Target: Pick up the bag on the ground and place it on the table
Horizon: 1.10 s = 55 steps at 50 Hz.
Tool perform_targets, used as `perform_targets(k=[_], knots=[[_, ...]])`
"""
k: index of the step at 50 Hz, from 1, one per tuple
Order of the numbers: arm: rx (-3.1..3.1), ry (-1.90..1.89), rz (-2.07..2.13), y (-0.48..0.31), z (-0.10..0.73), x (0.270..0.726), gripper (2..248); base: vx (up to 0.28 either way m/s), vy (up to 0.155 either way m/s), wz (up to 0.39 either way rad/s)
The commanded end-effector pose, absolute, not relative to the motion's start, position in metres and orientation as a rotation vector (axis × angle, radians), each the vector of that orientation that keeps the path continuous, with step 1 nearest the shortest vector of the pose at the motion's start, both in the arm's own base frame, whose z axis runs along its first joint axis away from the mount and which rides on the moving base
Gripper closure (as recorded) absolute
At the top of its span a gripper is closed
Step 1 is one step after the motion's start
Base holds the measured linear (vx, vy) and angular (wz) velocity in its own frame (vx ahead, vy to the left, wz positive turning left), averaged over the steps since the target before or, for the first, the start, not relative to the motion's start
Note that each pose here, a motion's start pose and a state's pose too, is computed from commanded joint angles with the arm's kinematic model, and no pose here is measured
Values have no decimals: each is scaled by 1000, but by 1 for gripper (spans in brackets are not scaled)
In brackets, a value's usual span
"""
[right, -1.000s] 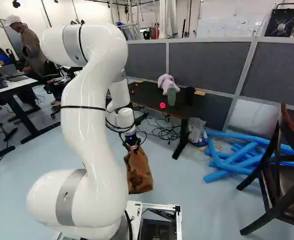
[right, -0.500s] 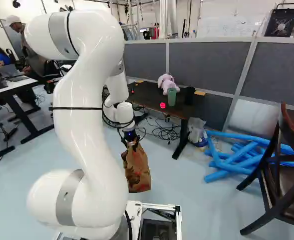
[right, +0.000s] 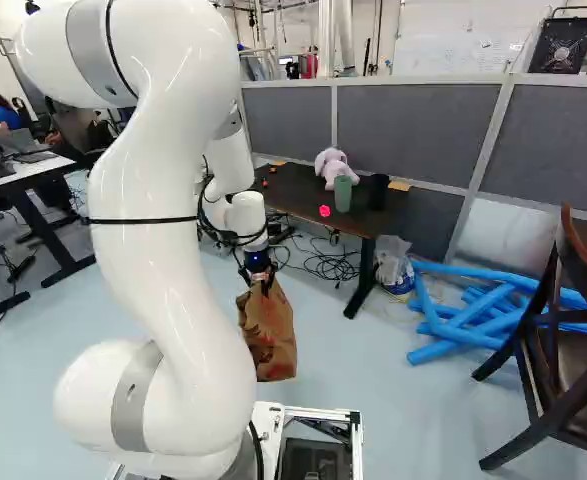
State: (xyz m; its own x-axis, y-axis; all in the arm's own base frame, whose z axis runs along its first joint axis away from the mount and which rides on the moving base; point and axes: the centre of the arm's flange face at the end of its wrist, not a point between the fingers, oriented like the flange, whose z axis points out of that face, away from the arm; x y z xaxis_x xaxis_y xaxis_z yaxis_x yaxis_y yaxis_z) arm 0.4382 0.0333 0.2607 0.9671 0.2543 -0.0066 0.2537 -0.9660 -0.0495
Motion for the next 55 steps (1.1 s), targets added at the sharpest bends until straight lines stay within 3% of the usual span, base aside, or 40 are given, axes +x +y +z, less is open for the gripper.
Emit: perform_targets(k=[55], knots=[[-3041, -355, -61, 31, 349, 455, 229, 0, 0, 0]])
